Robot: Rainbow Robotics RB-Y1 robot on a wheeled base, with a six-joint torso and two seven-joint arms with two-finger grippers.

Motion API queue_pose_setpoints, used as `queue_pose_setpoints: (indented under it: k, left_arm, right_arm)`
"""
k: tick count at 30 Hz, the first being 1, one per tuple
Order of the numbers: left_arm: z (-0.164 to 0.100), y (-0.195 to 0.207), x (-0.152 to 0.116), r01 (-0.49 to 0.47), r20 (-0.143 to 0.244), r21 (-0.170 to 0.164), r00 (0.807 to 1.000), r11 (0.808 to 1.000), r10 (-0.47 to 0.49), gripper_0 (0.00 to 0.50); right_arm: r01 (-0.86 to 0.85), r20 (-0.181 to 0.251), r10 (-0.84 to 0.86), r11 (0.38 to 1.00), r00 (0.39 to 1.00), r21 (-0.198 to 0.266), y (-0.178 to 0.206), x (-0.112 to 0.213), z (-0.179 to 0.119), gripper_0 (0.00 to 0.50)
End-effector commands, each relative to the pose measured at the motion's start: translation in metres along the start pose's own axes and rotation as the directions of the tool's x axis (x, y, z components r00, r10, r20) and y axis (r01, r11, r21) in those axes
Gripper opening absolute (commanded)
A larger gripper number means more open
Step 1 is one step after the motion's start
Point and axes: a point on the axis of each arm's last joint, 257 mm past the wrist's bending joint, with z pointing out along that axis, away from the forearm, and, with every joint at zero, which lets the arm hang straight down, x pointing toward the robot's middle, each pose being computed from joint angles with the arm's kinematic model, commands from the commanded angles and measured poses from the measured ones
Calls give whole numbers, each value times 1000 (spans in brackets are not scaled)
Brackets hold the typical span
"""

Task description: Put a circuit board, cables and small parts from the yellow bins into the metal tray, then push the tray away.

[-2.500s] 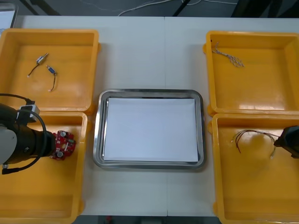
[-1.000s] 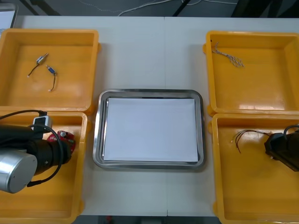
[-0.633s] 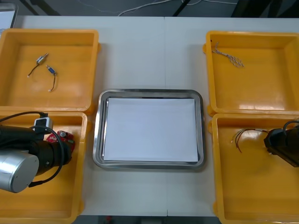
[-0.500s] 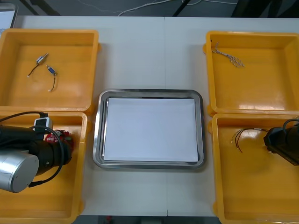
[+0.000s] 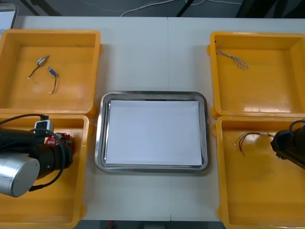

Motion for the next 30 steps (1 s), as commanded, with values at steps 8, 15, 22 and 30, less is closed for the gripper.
queue_pose_setpoints:
  k: [8, 15, 22, 30]
  left_arm:
    - [-10, 58, 6, -113, -34, -80, 993, 990, 110, 0]
    - [-17, 78, 12, -160, -55, -62, 986, 985, 157, 0]
    - [-20, 95, 18, -190, -65, -77, 981, 979, 185, 0]
    - [-19, 107, 32, -218, -69, -85, 975, 972, 213, 0]
  right_arm:
    - [-3, 27, 4, 999, 1000, -48, -3, 20, -29, 0]
    - [13, 18, -12, 999, 1000, -47, -15, 47, -39, 0]
    - [11, 8, -10, 999, 1000, -39, -30, 70, -43, 0]
    - [-4, -25, 3, 999, 1000, -35, -43, 96, -40, 0]
